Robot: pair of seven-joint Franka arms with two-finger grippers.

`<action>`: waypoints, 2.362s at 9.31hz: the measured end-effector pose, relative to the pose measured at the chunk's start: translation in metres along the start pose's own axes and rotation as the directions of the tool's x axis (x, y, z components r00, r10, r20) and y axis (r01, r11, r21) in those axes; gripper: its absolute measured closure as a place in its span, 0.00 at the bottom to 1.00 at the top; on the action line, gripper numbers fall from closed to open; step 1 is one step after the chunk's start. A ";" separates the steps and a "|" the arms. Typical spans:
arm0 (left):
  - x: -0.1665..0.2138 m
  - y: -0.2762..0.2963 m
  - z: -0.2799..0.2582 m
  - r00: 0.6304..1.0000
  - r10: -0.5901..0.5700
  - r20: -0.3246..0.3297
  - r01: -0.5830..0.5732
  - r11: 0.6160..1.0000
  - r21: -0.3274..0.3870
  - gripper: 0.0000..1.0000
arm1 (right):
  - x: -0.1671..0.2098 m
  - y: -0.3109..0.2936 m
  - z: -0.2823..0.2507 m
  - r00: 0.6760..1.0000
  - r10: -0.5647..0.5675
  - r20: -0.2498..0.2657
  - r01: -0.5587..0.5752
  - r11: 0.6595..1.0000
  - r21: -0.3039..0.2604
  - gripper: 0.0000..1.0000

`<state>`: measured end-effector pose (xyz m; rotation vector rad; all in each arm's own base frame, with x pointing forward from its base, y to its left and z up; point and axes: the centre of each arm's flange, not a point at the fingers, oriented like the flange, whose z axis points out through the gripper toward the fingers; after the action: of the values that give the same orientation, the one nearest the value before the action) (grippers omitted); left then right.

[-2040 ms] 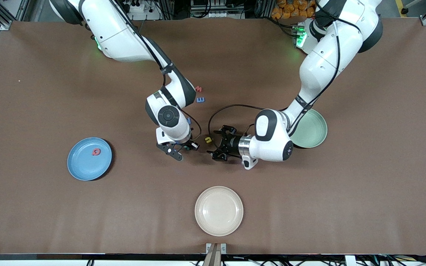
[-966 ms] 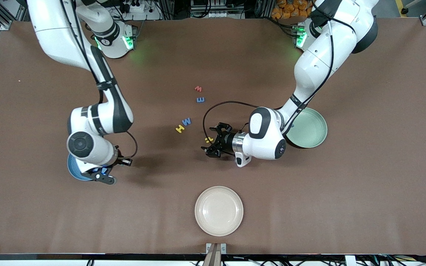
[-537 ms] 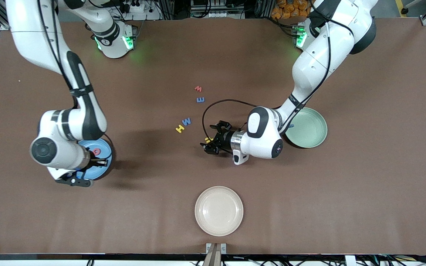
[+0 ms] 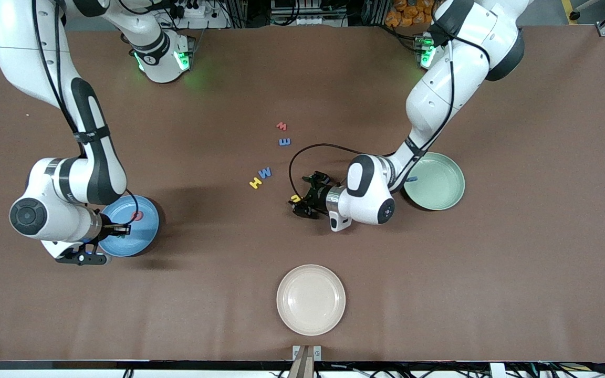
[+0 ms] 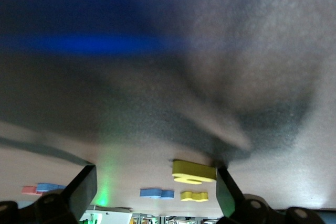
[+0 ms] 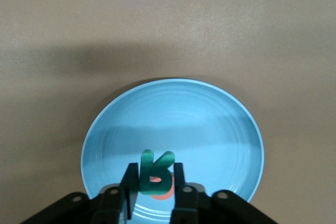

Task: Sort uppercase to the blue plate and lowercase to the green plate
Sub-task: 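Carry teal R to the blue plate with the right gripper and release, then carry the yellow letter to the green plate with the left gripper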

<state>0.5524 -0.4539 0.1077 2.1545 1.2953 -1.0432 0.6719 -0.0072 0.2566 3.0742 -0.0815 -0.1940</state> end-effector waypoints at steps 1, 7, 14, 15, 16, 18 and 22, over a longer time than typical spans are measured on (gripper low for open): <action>0.000 0.000 0.000 1.000 0.000 0.000 0.000 1.000 0.000 0.00 | 0.000 -0.001 0.000 1.000 -0.002 0.000 0.002 1.000 0.001 0.45; -0.001 0.004 -0.005 1.000 -0.007 0.004 0.007 1.000 0.003 0.50 | 0.005 -0.011 -0.011 1.000 -0.016 -0.025 0.016 1.000 0.007 0.00; -0.003 0.003 -0.004 1.000 -0.006 0.006 0.006 1.000 0.013 0.71 | 0.006 -0.011 -0.013 0.999 -0.016 -0.029 0.017 1.000 0.007 0.00; -0.003 0.003 -0.004 1.000 -0.007 0.006 0.007 1.000 0.013 0.71 | 0.006 -0.012 -0.013 0.999 -0.017 -0.029 0.017 1.000 0.008 0.00; -0.003 0.003 -0.004 1.000 -0.007 0.005 0.006 1.000 0.013 0.71 | 0.006 -0.013 -0.013 0.999 -0.018 -0.029 0.018 1.000 0.008 0.00; -0.004 0.003 -0.004 1.000 -0.005 0.003 0.005 1.000 0.013 0.71 | 0.006 -0.017 -0.013 0.999 -0.023 -0.029 0.024 1.000 0.010 0.00; -0.017 0.008 -0.011 1.000 0.015 0.008 -0.015 1.000 0.019 0.71 | 0.005 -0.022 -0.014 0.999 -0.029 -0.030 0.029 1.000 0.010 0.00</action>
<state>0.5591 -0.4598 0.1280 2.1687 1.2680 -1.0617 0.6802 0.0151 0.2681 3.0891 -0.0364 -0.1495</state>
